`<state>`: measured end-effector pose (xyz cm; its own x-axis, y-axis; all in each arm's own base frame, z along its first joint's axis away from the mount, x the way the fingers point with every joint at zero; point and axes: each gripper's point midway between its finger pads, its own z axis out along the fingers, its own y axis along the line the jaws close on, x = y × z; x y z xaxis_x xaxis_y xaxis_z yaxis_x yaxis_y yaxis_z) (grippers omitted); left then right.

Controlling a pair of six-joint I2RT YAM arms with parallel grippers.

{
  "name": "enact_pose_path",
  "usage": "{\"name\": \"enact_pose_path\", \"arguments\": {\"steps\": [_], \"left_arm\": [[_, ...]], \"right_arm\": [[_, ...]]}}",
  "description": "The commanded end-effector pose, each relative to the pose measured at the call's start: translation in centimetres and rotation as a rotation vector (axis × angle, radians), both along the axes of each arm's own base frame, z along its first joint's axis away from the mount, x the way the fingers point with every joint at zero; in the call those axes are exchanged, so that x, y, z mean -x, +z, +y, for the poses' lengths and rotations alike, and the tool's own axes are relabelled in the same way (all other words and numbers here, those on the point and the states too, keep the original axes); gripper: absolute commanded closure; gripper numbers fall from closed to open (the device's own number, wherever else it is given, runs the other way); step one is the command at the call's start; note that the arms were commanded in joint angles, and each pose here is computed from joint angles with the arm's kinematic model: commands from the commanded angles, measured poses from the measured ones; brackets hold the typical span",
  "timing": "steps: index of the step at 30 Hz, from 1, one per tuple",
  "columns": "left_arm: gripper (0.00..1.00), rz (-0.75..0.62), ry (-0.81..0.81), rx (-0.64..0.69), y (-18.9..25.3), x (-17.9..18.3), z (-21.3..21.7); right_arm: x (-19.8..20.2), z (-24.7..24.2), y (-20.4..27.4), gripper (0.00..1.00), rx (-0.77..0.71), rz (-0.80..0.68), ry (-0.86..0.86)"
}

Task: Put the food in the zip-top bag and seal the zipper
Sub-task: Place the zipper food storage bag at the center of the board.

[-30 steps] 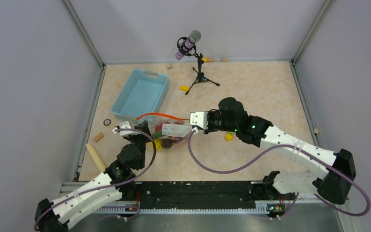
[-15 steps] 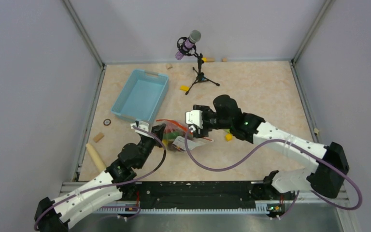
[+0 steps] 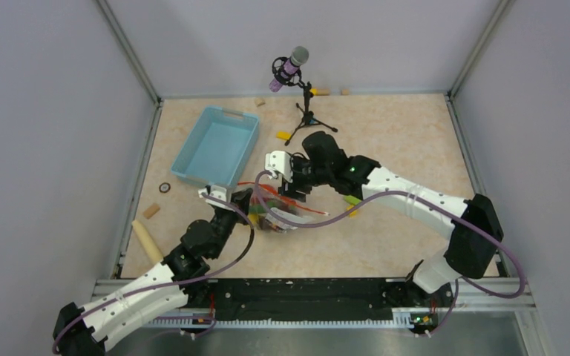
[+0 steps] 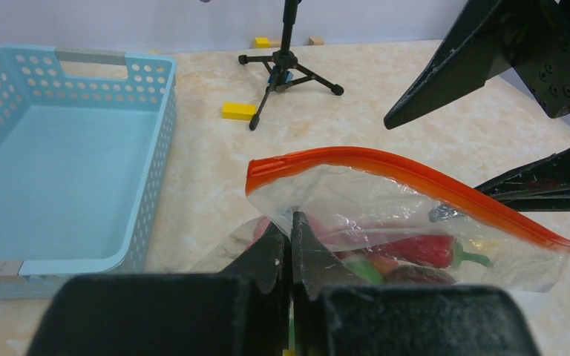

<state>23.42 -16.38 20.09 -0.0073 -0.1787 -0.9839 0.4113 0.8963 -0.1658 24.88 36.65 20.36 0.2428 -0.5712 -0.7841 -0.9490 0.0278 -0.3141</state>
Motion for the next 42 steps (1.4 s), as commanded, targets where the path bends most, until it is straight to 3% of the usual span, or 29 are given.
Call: {"name": "enact_pose_path", "arguments": {"steps": [1,7,12,15,22,26,33,37,40,42], "left_arm": [[1.00,-0.043,0.061,0.124,2.7,-0.5,0.8],[1.00,0.022,0.132,0.137,2.9,-1.3,1.4],[1.00,0.041,0.139,0.119,2.5,-1.6,1.1],[1.00,0.044,0.161,0.125,2.5,-1.9,1.3],[1.00,0.043,0.139,0.123,2.7,-1.7,1.0],[1.00,0.044,0.149,0.123,2.7,-1.8,1.1],[1.00,0.038,0.146,0.131,3.1,-1.9,1.0],[1.00,0.039,0.154,0.140,3.4,-2.1,0.9],[1.00,0.044,0.155,0.137,3.4,-2.2,0.8],[0.81,0.052,0.159,0.135,3.2,-2.2,0.8]], "right_arm": [[-1.6,-0.8,3.4,0.38,-0.053,-0.036,-0.129],[0.0,-1.1,7.5,0.35,-0.255,-0.015,-0.158],[1.6,-0.9,8.7,0.35,-0.302,0.035,-0.115],[2.9,-0.6,7.4,0.34,-0.257,0.057,-0.027],[0.4,0.4,4.2,0.36,-0.124,0.094,-0.099],[0.6,1.0,2.8,0.41,-0.060,0.170,-0.084],[0.6,1.6,1.4,0.64,0.002,0.250,-0.082],[0.6,2.4,0.8,0.72,0.009,0.283,-0.066],[-0.4,2.6,0.8,1.00,0.026,0.288,-0.115],[-1.5,2.1,1.2,1.00,0.023,0.279,-0.204]]}}
